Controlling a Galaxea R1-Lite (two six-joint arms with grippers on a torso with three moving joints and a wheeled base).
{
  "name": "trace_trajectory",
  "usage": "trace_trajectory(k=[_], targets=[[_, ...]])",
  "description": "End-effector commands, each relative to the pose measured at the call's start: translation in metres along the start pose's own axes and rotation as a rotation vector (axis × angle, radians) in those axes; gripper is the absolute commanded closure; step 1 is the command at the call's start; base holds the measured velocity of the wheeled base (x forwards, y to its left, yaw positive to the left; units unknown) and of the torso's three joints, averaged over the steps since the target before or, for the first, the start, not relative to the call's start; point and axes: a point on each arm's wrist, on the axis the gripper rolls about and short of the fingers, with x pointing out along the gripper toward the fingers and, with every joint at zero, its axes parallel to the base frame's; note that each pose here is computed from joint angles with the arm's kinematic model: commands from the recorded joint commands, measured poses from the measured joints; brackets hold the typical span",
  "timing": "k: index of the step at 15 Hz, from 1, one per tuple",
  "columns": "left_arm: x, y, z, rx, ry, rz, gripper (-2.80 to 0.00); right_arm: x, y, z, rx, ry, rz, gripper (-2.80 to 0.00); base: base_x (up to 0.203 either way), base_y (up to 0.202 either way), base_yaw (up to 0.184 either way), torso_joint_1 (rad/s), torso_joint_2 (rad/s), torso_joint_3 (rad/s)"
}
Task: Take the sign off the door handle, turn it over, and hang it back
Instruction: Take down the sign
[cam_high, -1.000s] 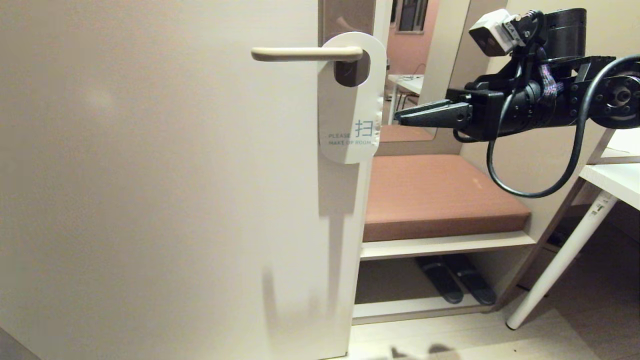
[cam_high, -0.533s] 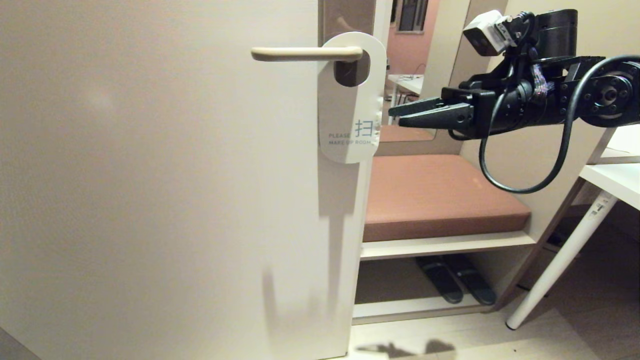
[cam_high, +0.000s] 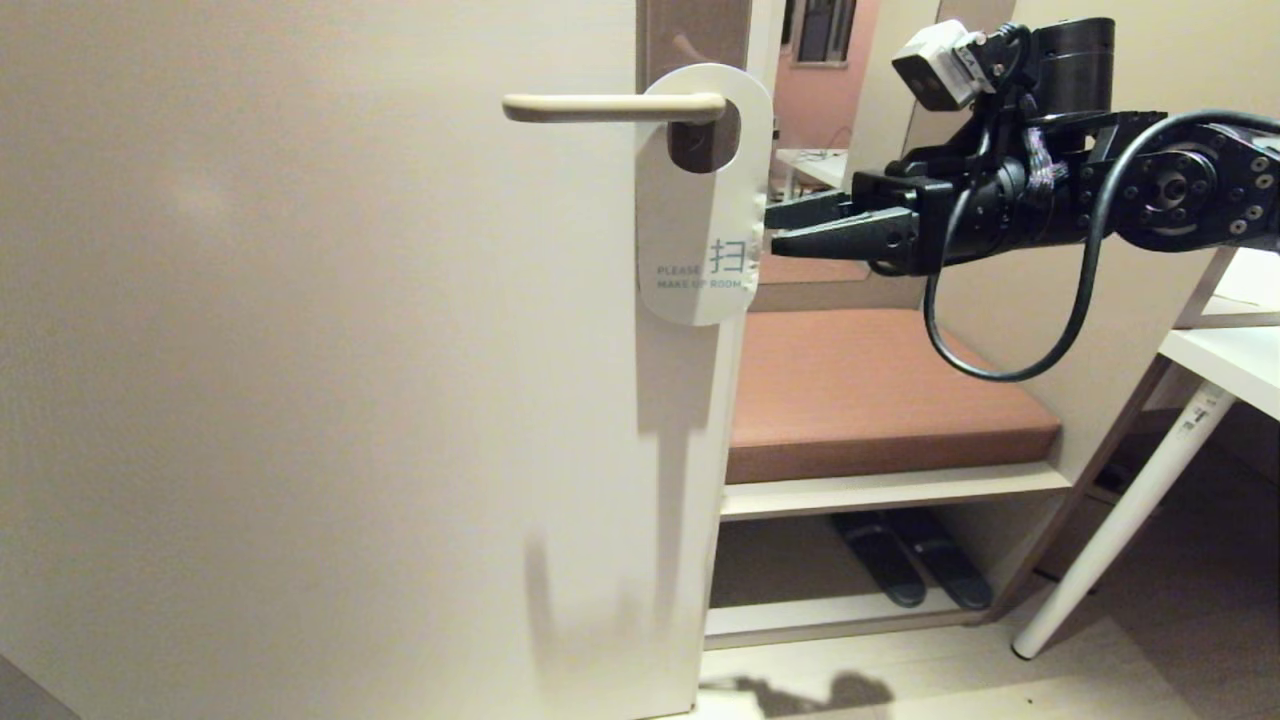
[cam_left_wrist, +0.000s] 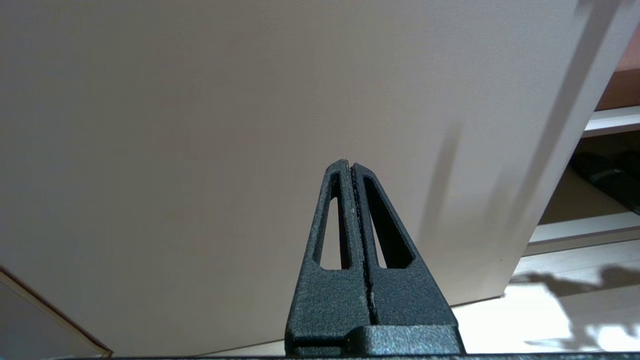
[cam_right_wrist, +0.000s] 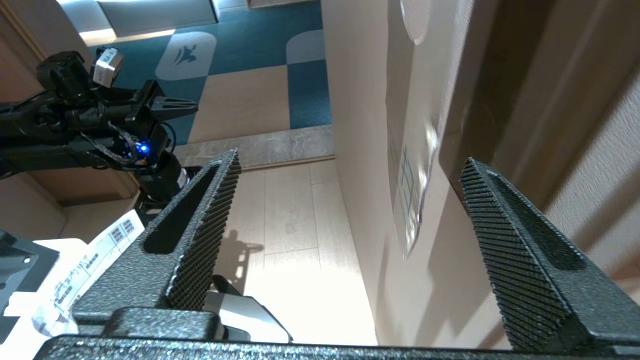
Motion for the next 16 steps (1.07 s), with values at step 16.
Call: trace_trajectory(k=[16], targets=[[0.0, 0.0, 0.0, 0.0, 0.0, 0.0, 0.0, 0.04, -0.001, 0.005, -0.047, -0.006, 0.097, -2.8, 0.0, 0.0, 0.0, 0.0, 0.0, 0.0]])
